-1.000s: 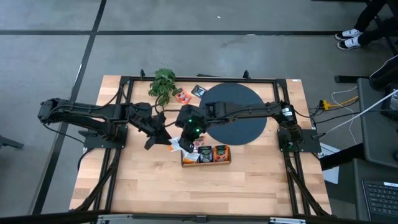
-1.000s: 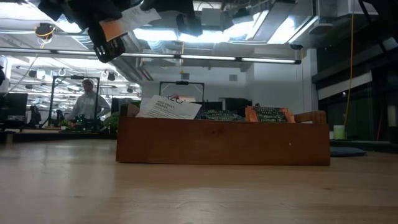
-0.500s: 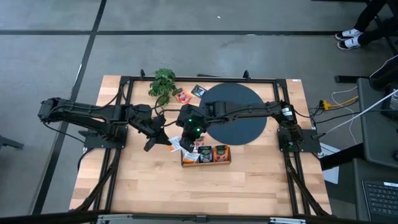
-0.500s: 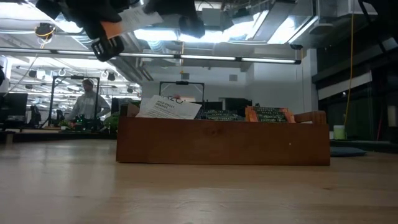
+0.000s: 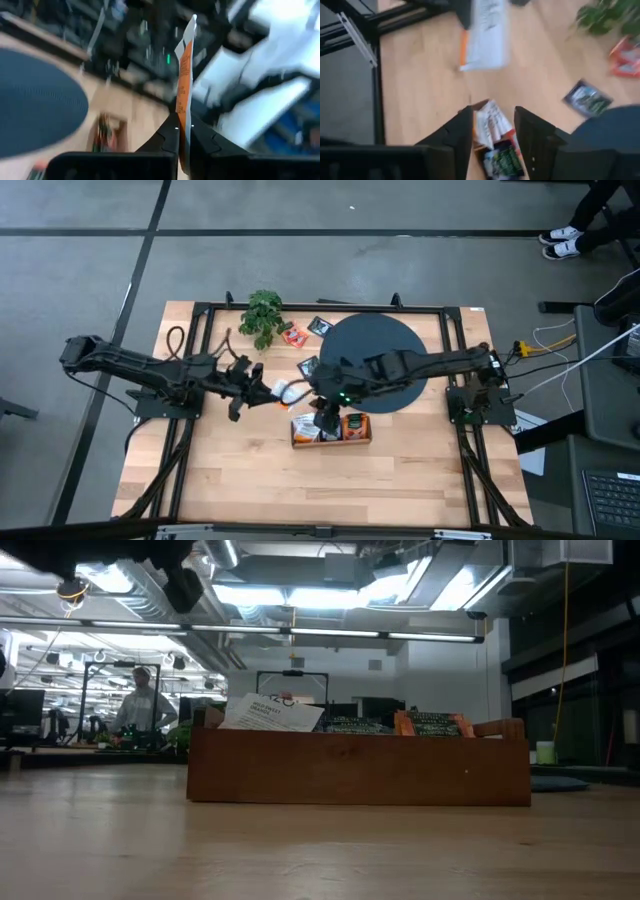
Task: Pick & Place Tea
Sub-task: Put the white tea bag into the left section of the wooden organizer
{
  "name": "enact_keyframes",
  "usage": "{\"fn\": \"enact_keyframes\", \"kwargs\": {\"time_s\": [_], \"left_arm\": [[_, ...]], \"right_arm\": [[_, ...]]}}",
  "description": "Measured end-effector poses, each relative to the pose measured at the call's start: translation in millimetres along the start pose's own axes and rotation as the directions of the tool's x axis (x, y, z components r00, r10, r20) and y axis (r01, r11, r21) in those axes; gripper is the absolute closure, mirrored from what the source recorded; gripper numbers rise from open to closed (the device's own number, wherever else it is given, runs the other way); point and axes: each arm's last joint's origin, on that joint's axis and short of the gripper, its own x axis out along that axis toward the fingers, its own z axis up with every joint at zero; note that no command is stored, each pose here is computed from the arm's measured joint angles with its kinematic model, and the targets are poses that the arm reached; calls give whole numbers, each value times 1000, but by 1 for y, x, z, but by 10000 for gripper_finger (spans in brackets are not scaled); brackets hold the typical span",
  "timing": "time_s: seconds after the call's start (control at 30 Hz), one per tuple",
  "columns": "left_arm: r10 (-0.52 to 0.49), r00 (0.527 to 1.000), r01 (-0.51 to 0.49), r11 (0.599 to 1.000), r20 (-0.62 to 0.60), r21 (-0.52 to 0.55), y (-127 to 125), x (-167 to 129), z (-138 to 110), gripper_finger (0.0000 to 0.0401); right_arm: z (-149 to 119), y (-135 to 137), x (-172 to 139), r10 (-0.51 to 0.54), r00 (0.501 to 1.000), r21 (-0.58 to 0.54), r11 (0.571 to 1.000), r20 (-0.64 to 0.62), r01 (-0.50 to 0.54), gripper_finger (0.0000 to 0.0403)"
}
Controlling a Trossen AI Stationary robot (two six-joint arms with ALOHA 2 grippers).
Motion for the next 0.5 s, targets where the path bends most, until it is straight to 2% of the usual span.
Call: {"fn": "enact_keyframes", "kwargs": {"time_s": [0.1,0.2,0.33,0.5], "left_arm": [[15,991,-7,998,135,-64,6,-5,-8,395],[26,980,-10,996,197,-85,8,-6,-13,394],[11,973,-2,999,231,-37,3,-4,-13,394],[25,959,-26,1000,281,-2,0,-4,-11,394]], "right_arm": [[-1,5,-11,-67,995,-24,997,70,69,244],[4,5,-12,-95,985,-4,995,141,96,232],[16,3,-10,-72,972,36,997,223,66,222],[23,-11,-5,-88,970,111,992,226,64,220]]}}
